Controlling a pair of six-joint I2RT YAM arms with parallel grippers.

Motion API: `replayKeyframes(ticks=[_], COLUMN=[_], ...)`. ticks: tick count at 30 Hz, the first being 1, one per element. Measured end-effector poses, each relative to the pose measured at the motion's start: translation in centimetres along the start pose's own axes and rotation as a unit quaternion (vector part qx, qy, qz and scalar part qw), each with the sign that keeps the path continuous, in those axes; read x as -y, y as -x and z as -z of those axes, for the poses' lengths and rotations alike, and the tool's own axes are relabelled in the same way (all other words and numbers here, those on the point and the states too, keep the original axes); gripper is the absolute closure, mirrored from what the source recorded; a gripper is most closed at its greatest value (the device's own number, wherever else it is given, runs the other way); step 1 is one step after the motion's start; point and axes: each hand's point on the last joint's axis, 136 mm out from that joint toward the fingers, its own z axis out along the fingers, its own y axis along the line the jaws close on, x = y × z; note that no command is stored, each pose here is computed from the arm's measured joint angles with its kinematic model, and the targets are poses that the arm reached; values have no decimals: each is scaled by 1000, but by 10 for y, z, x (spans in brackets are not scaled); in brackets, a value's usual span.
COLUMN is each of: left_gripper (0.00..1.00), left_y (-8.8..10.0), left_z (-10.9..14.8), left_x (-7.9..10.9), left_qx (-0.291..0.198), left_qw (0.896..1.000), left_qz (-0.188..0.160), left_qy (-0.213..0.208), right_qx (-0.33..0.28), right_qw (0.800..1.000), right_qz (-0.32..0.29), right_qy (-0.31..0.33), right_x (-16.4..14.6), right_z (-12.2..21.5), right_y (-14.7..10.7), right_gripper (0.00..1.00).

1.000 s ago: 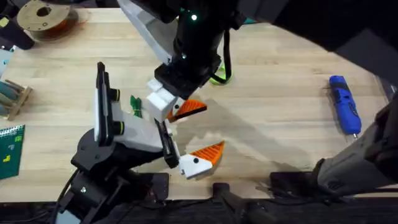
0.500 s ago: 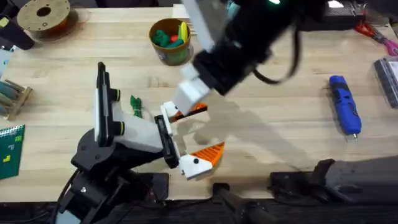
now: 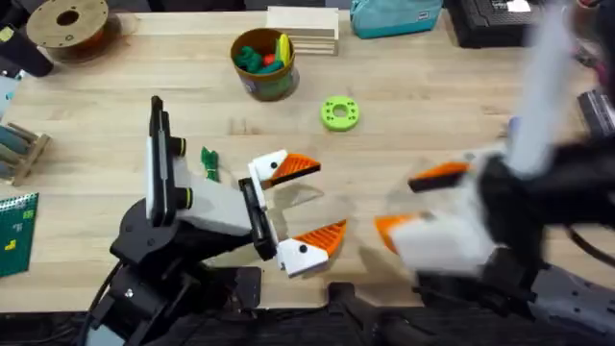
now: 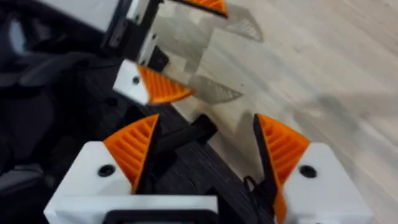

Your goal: Pick up the gripper from the table and insert it into the empty holder that is missing its gripper. Then pick up a screw, insert it into the mounting hole, and use the screwdriver to tighten it. Finally, clean up the table by picking up the vegetable and placing it into the bucket.

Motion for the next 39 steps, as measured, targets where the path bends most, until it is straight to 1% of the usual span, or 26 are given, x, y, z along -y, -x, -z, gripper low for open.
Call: replayKeyframes(ticks=[4, 7, 8, 9, 10, 12, 13, 15, 16, 22, 24, 28, 31, 34, 37, 39], left_gripper=[15, 13, 33, 105, 198, 484, 665, 948, 996, 996, 997, 997, 997, 997, 997, 997], left_y=[0, 0, 0, 0, 0, 0, 0, 0, 0, 0, 0, 0, 0, 1, 1, 1], left_z=[0, 0, 0, 0, 0, 0, 0, 0, 0, 0, 0, 0, 0, 0, 0, 0], left_x=[0, 0, 0, 0, 0, 0, 0, 0, 0, 0, 0, 0, 0, 0, 0, 0], left_qx=[0, 0, 0, 0, 0, 0, 0, 0, 0, 0, 0, 0, 1, 1, 1, 1], left_qw=[1000, 1000, 1000, 1000, 1000, 1000, 1000, 1000, 1000, 1000, 1000, 1000, 1000, 1000, 1000, 1000], left_qz=[0, 0, 1, 0, 0, 0, 0, -1, -3, -3, -1, 9, 11, 13, 14, 14], left_qy=[0, 0, 0, 0, 0, 0, 0, 0, 0, 0, 0, 0, 0, 0, 0, 0], right_qx=[24, 25, 25, 25, 26, 25, 25, 24, 27, 45, 49, 71, 83, 81, 62, 45], right_qw=[999, 999, 999, 999, 999, 999, 999, 999, 999, 999, 999, 996, 988, 977, 960, 944], right_qz=[9, 11, 12, 14, 15, 18, 18, 21, 23, 22, 6, -46, -94, -146, -204, -247], right_qy=[24, 30, 31, 32, 32, 32, 31, 30, 25, 18, 7, -40, -86, -133, -182, -212], right_x=[-4, -3, -3, -3, -3, -3, -3, -2, -1, 1, 6, 26, 48, 76, 115, 148], right_z=[18, 25, 26, 27, 27, 27, 27, 26, 26, 26, 27, 28, 28, 26, 21, 19], right_y=[-25, -40, -43, -45, -45, -45, -45, -45, -44, -36, -34, -25, -16, -7, 1, 5], right_gripper=[112, 112, 112, 112, 112, 110, 110, 110, 110, 110, 110, 107, 107, 107, 107, 107])
